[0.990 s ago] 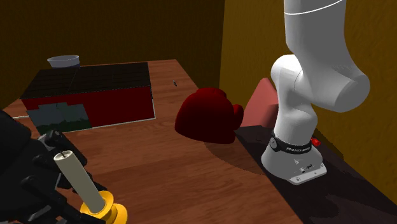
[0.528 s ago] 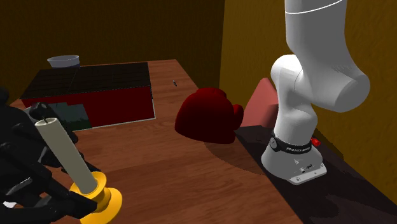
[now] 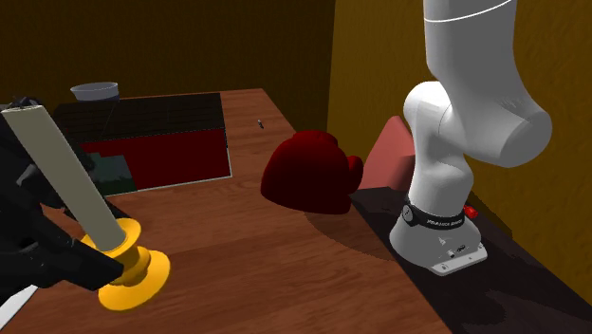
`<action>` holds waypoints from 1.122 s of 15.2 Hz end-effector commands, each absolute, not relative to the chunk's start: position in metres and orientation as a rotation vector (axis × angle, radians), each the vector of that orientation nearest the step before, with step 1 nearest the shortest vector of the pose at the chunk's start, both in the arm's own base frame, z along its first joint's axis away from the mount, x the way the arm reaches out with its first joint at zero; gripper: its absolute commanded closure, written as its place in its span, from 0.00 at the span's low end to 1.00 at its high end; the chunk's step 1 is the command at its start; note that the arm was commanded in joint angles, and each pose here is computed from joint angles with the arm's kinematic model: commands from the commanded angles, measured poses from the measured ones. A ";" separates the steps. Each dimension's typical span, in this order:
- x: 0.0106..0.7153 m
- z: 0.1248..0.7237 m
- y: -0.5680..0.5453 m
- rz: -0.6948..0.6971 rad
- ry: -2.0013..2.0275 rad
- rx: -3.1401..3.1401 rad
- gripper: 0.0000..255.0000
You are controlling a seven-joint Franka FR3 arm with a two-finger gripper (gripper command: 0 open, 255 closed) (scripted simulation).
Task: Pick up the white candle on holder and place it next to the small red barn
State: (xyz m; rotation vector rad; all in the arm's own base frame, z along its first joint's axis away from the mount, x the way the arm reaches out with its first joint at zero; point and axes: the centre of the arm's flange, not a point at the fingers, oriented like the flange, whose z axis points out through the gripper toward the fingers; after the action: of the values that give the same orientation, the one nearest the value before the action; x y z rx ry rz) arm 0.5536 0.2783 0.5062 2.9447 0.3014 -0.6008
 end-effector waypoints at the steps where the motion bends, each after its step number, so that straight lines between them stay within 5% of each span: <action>1: 0.553 0.518 0.280 -0.601 0.301 2.944 1.00; 17: 0.550 0.565 0.187 -0.601 0.301 2.944 1.00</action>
State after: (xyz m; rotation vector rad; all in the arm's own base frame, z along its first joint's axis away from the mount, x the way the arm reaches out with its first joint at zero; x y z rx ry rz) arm 0.5518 0.2012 0.5644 2.9443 0.2994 -0.6008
